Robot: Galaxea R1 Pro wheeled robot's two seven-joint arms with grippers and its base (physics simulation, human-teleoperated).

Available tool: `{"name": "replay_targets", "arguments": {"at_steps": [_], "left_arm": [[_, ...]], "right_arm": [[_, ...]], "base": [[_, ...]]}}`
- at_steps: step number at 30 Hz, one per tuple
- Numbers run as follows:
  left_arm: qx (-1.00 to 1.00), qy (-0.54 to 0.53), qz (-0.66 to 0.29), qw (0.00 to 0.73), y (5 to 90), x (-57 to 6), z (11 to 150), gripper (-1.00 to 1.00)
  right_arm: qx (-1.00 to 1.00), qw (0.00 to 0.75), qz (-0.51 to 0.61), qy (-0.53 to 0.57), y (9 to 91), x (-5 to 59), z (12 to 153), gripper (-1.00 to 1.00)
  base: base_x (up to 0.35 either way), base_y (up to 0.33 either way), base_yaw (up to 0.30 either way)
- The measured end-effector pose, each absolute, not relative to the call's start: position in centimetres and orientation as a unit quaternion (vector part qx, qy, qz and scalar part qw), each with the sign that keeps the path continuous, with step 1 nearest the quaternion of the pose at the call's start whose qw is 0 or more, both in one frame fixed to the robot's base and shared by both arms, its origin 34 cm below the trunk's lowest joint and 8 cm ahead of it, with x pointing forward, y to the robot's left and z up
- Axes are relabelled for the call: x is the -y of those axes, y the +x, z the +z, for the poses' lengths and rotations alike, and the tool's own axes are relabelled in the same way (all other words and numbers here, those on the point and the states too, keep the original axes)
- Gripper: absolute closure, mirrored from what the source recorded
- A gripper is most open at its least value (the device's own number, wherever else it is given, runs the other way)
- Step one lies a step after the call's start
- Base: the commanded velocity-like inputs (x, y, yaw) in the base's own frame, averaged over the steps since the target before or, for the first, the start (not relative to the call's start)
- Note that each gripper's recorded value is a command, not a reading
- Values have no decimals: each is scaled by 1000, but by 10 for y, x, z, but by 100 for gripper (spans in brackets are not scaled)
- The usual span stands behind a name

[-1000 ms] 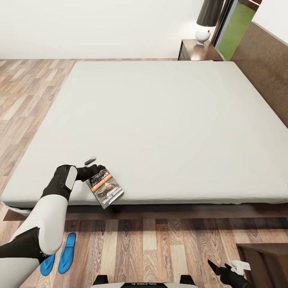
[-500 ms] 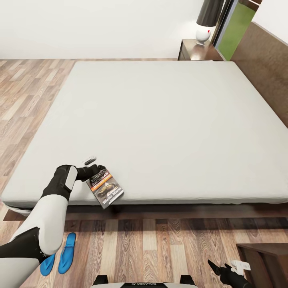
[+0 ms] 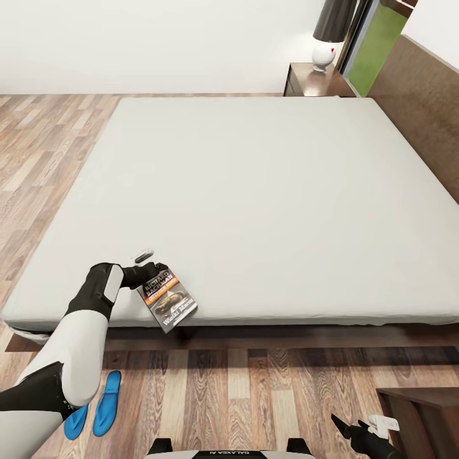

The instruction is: In the bedroom, move the book from the bed onto either nightstand, and place the two sandals side by side next to the bed.

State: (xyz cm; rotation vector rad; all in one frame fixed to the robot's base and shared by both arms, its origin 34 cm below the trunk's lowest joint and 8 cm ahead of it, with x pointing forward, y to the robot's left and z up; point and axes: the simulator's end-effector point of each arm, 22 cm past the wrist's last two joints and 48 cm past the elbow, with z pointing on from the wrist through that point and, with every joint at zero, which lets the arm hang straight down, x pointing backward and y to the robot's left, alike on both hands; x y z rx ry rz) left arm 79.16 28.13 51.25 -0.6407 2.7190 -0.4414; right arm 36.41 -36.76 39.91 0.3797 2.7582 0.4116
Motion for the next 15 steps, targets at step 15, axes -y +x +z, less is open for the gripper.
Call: {"name": "replay_targets", "arguments": {"at_steps": [15], "left_arm": [[-950,-224,-154,156,792,-281,513,-100]], "right_arm": [[-967,163,144,133,364,368,399,-100]], "base": [[0,0,0]]}}
